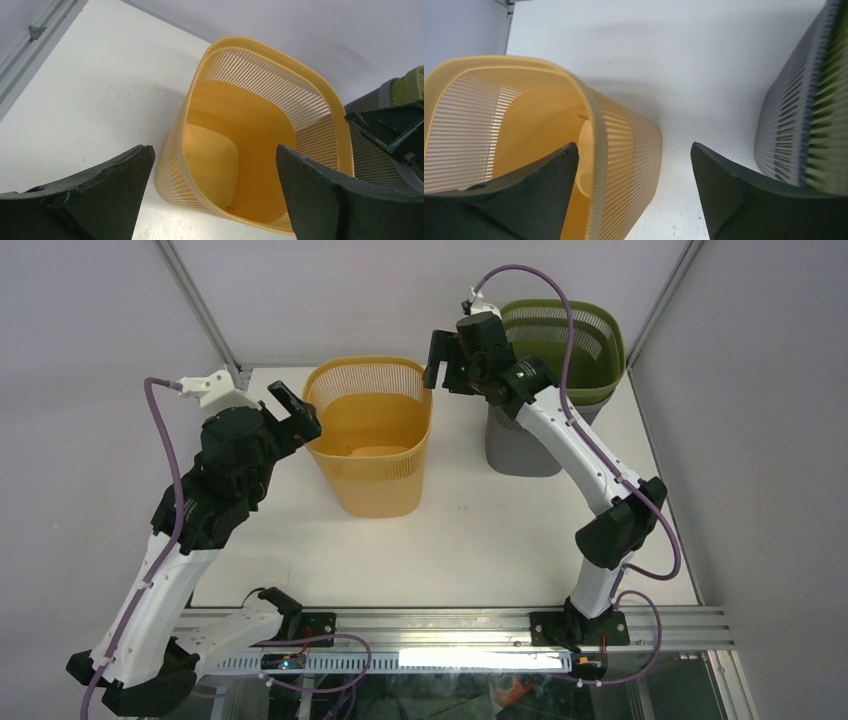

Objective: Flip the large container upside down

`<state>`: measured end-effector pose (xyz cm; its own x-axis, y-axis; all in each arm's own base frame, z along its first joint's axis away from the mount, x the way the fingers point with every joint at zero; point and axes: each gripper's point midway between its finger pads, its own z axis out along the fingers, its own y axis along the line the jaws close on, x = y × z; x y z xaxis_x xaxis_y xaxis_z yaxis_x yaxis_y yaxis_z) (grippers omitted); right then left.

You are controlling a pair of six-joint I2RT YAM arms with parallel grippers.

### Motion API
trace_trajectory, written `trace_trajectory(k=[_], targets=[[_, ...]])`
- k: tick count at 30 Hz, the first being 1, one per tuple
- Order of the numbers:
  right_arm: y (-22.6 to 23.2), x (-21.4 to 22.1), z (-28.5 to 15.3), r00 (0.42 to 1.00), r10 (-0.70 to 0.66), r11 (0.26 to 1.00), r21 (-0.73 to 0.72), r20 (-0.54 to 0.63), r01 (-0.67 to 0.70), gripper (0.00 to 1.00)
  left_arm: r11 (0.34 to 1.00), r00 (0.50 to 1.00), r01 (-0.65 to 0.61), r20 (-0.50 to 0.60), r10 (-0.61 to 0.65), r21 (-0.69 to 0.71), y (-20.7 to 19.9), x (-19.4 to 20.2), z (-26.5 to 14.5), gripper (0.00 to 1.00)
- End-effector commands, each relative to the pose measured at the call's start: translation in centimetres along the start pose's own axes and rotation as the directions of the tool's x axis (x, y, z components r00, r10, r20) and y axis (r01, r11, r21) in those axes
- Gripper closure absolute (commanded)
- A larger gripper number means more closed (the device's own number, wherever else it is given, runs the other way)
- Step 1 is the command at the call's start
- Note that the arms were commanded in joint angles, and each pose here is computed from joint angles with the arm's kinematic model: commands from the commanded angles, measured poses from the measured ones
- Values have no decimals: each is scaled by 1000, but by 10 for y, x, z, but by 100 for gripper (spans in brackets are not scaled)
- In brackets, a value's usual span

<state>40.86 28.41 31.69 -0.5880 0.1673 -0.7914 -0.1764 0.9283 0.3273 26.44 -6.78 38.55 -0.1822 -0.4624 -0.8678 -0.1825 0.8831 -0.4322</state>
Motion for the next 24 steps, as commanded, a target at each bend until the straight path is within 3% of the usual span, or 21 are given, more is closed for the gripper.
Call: trace_trajectory(k=[1, 9, 12, 15, 19, 24], targets=[[-24, -36, -18, 995, 46, 998, 33, 92, -50, 14, 998, 999, -5, 33, 3, 60, -17, -17, 1, 1], [-122, -61, -11, 991, 10, 941, 334, 136, -55, 14, 996, 1000, -20, 24, 18, 89, -26, -14, 6, 1], [-141, -77, -17, 986, 25, 943, 325, 162, -77, 14, 994, 1000, -27, 15, 26, 102, -30, -12, 9, 1], [-115, -87, -26, 989, 10, 976, 212, 148, -42, 13, 992, 999, -40, -3, 41, 121, -37, -7, 15, 1], [-41, -82, -49, 988, -70, 997, 36, 140, 66, 10, 987, 997, -68, -21, 72, 144, -49, -5, 23, 1], [-2, -55, -68, 989, -114, 992, -35, 91, 118, 9, 944, 980, -164, -59, 188, 287, -83, -4, 23, 1]])
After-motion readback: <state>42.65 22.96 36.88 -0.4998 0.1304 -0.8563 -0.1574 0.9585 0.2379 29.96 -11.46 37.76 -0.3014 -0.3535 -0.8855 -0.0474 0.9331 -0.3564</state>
